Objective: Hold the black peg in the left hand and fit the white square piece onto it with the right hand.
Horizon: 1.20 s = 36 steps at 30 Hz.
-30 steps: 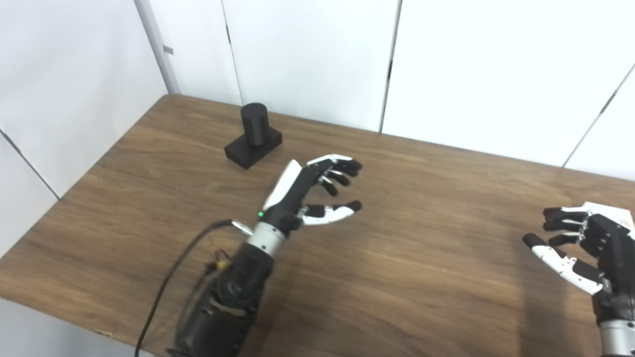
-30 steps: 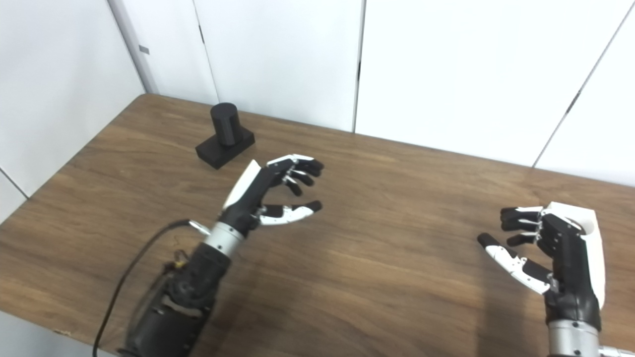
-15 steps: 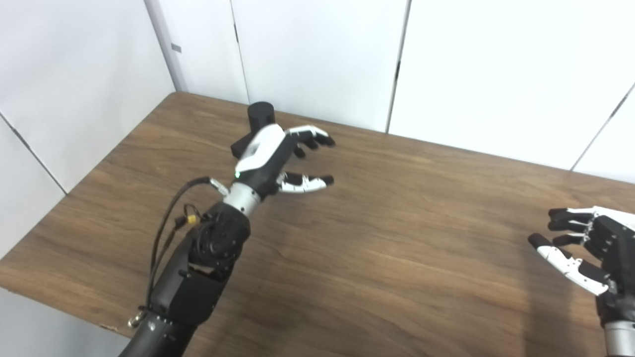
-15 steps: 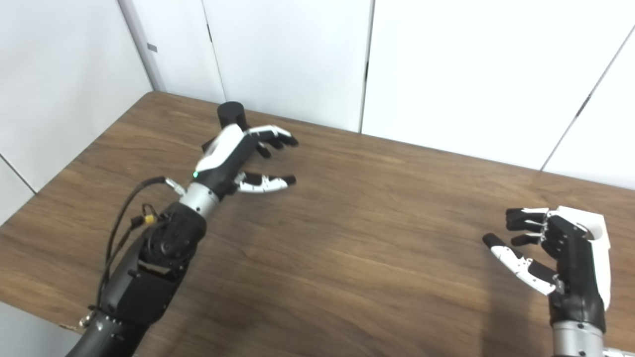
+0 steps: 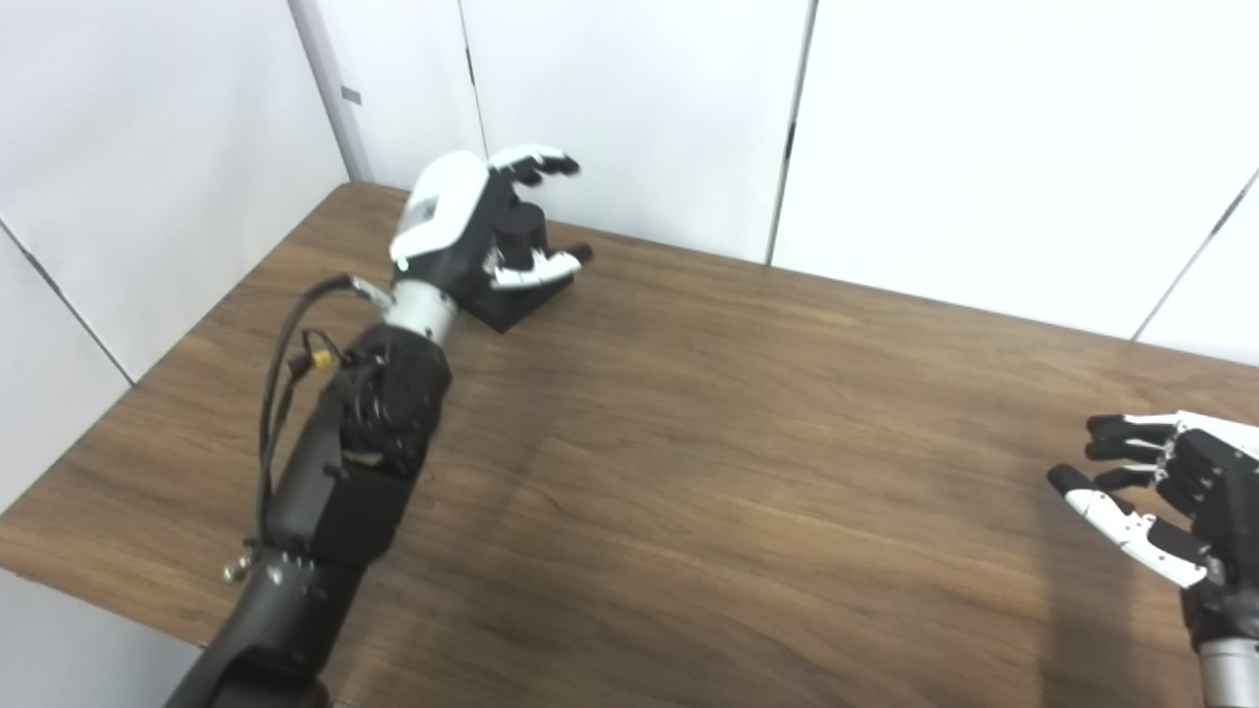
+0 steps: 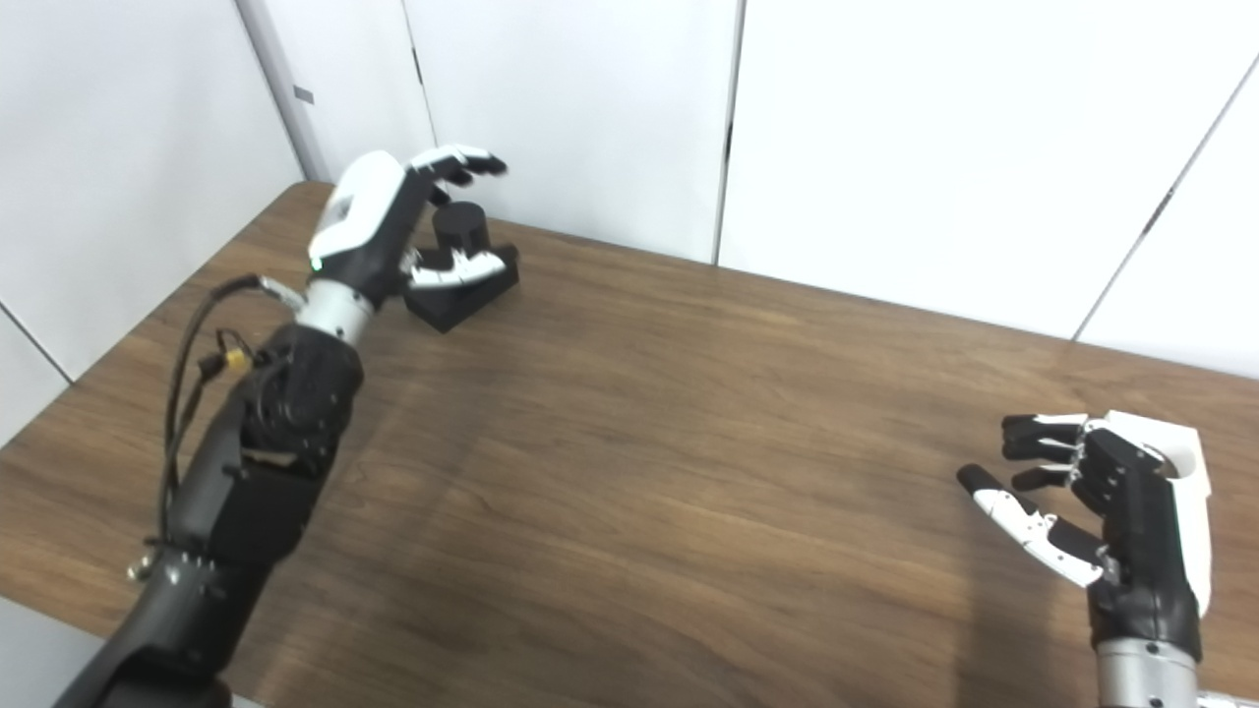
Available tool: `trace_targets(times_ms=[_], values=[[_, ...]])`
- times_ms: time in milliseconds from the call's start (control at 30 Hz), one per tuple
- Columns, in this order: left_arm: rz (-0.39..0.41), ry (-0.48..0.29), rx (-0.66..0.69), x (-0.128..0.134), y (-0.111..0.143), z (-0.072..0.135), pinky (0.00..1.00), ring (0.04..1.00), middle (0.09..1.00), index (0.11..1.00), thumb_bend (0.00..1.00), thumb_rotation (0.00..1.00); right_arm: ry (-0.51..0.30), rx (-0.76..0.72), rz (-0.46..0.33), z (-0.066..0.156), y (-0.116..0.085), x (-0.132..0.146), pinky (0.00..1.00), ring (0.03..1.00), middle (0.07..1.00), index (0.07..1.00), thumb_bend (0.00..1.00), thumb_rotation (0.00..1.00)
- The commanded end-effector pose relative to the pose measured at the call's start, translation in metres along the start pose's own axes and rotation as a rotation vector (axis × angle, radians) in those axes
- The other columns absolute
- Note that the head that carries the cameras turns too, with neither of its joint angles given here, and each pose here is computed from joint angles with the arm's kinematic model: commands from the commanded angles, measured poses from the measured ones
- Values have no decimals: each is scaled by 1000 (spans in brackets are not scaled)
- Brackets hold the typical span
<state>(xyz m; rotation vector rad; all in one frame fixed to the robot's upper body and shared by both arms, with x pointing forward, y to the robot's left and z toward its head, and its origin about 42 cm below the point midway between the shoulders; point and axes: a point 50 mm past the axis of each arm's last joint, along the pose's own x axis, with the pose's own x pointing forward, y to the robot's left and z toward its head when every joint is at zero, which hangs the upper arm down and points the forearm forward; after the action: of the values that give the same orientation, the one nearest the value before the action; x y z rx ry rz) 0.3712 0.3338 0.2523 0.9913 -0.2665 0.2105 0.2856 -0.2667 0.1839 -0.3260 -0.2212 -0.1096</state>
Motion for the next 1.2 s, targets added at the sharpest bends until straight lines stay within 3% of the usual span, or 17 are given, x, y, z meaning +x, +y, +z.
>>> trace_targets(times_ms=[0, 200, 467, 800, 1167], values=[[88, -45, 29, 17, 21, 9, 650, 764, 772, 748, 697, 154, -82, 2, -14, 14, -3, 10, 449, 574, 618, 489, 497, 114], [102, -7, 167, 27, 22, 7, 730, 850, 856, 831, 727, 267, -87, -8, -17, 14, -4, 10, 437, 566, 614, 489, 496, 114], [118, 15, 221, 36, 25, 1, 693, 855, 866, 805, 727, 302, -81, -11, -20, 15, -4, 10, 428, 552, 613, 489, 496, 114], [94, 150, 334, 47, 25, -13, 689, 843, 864, 801, 761, 382, -76, -15, -22, 15, -5, 9, 435, 564, 620, 489, 496, 115], [50, 279, 400, 53, 21, -18, 756, 886, 891, 795, 903, 557, -77, -1, -21, 14, -5, 9, 457, 572, 624, 489, 495, 114]])
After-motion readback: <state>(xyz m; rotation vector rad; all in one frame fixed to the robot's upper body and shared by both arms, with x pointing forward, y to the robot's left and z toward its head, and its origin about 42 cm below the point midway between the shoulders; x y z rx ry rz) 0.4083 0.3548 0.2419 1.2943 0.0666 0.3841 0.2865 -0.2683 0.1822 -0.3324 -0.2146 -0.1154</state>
